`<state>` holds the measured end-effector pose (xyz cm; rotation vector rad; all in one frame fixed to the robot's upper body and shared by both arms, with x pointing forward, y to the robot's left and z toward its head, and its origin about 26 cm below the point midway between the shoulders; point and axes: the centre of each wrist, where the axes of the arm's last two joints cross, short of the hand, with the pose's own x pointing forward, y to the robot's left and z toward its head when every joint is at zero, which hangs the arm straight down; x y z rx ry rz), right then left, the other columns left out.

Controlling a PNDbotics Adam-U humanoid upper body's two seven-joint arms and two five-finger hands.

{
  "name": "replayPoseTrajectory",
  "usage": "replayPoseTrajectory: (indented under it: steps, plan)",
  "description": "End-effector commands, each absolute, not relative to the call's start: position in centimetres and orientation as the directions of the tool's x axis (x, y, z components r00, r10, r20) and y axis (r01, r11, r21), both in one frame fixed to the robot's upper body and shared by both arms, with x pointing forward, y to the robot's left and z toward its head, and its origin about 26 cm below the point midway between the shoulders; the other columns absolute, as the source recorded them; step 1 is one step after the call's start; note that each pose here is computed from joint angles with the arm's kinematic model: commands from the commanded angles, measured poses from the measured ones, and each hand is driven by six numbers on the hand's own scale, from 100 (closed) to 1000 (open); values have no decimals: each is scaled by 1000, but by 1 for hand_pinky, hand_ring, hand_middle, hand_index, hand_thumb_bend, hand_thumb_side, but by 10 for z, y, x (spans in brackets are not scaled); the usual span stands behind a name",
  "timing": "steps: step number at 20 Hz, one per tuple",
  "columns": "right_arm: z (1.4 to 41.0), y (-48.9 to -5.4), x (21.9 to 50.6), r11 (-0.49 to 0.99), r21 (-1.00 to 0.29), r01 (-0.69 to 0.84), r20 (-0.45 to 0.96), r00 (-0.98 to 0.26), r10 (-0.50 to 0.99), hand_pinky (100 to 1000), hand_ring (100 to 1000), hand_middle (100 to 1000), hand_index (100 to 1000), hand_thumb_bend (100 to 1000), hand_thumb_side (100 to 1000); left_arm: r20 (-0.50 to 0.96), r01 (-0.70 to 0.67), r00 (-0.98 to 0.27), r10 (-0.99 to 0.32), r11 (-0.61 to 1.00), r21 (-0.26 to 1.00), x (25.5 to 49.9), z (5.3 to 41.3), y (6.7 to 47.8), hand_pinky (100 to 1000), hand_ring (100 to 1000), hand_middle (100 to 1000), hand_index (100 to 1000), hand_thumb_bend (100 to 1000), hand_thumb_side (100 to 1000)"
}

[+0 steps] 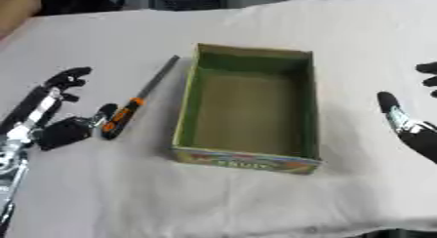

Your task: Pick up objects on the table and place them in the box.

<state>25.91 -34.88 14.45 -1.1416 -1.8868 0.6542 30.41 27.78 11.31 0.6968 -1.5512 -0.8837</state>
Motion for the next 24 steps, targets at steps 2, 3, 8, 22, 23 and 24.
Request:
replayPoseTrajectory:
  steps: [2, 3, 8, 22, 23, 24]
  plan:
    - [152, -349, 257, 442, -761, 475, 351, -272, 896, 561, 635, 699, 756, 525, 618, 456, 58, -140, -879, 452, 890, 314, 117, 279, 825, 931, 940, 968, 550, 493]
    - [152, -349, 257, 441, -762, 474, 350, -272, 896, 561, 635, 699, 756, 526, 618, 445, 71, -135, -885, 439, 895, 318, 116, 279, 824, 930, 939, 968, 551, 493]
    - [153, -349, 257, 438, -765, 472, 346, -272, 898, 561, 635, 699, 756, 525, 618, 430, 121, -100, -897, 418, 900, 330, 107, 281, 827, 927, 936, 963, 562, 491]
    - [152, -350, 257, 436, -768, 468, 345, -271, 899, 561, 635, 699, 755, 522, 619, 421, 147, -47, -906, 411, 900, 351, 90, 273, 812, 826, 851, 921, 563, 483]
    - [152, -350, 257, 436, -769, 468, 345, -271, 899, 561, 635, 699, 755, 522, 620, 417, 144, -46, -908, 407, 902, 351, 91, 273, 813, 825, 848, 916, 563, 480]
    - [152, -350, 257, 436, -769, 468, 345, -271, 899, 561, 636, 700, 755, 521, 620, 413, 143, -45, -910, 403, 904, 352, 91, 273, 816, 826, 847, 909, 562, 478]
